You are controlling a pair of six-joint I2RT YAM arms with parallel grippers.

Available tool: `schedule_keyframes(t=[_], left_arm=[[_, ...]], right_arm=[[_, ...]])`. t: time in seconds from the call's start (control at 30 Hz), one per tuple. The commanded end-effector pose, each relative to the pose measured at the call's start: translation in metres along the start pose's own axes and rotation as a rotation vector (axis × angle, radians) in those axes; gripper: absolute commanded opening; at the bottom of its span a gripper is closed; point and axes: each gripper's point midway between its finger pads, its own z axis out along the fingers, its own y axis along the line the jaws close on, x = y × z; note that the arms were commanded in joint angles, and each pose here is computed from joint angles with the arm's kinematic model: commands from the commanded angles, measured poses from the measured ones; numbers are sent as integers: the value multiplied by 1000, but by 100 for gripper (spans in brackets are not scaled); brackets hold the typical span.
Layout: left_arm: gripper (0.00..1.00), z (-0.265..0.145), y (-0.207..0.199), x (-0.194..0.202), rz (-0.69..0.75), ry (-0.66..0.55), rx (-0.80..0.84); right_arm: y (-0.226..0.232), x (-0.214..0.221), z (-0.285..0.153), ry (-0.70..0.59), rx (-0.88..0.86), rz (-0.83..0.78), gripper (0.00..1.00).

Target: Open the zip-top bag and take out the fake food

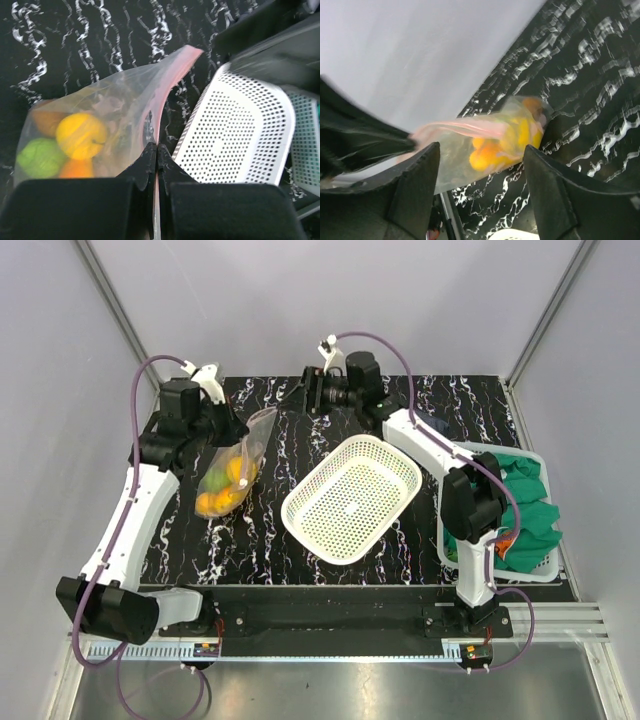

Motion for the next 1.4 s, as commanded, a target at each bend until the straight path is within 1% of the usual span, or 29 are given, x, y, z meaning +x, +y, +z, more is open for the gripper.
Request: schedule_keyframes(t=[0.0, 0.13, 0.2, 0.27, 0.3, 0.33, 0.4, 0.53, 0.7, 0.73, 0.77, 0.87, 0.93, 0.97, 1.0, 1.1, 1.2, 1.23, 1.27, 1.37], left_arm=[[0, 1, -18, -27, -6, -98, 108], [0, 10, -20, -16, -52, -68, 151], [0, 14, -23, -14, -78, -63, 194], [0, 17, -26, -6, -124, -41, 240], [0, 17, -29, -11, -128, -62, 263], [0, 18, -30, -9, -153, -58, 276], [0, 15, -34, -9, -159, -62, 307], [0, 9, -37, -7, -170, -78, 321], [0, 7, -48, 3, -211, -46, 394], [0, 8, -46, 8, -218, -36, 391], [0, 9, -44, 7, -220, -46, 374], [0, 7, -39, 4, -214, -69, 346], [0, 4, -37, 0, -214, -85, 325], [0, 5, -31, -4, -213, -105, 285], [0, 4, -26, -3, -218, -110, 251], [0, 2, -2, -7, -235, -158, 107], [0, 2, 13, -8, -270, -191, 24], [0, 2, 14, -9, -284, -199, 22], [0, -1, 5, -16, -269, -222, 73], [0, -4, -8, -22, -256, -244, 151]], right_arm=[[-1, 3, -3, -84, 99, 144, 77], [6, 8, -5, -91, 97, 195, 81], [15, 4, -7, -121, 77, 218, 81], [14, 8, -6, -134, 72, 250, 81], [18, 6, -4, -146, 52, 272, 80], [18, 9, -3, -139, 43, 289, 79], [22, 11, 2, -142, 6, 321, 78], [23, 17, 11, -133, -17, 343, 74], [23, 25, 21, -119, -32, 356, 71], [23, 26, 23, -114, -33, 358, 70], [23, 27, 23, -113, -32, 358, 66], [19, 28, 24, -125, -21, 368, 60], [16, 29, 22, -135, -8, 369, 61], [16, 28, 22, -142, -7, 366, 63], [20, 24, 19, -152, -13, 361, 67], [19, 23, 15, -174, -2, 359, 70], [22, 25, 14, -176, -7, 360, 70], [25, 24, 14, -170, -16, 357, 70], [27, 25, 15, -164, -22, 359, 70], [41, 31, 19, -139, -55, 358, 68]])
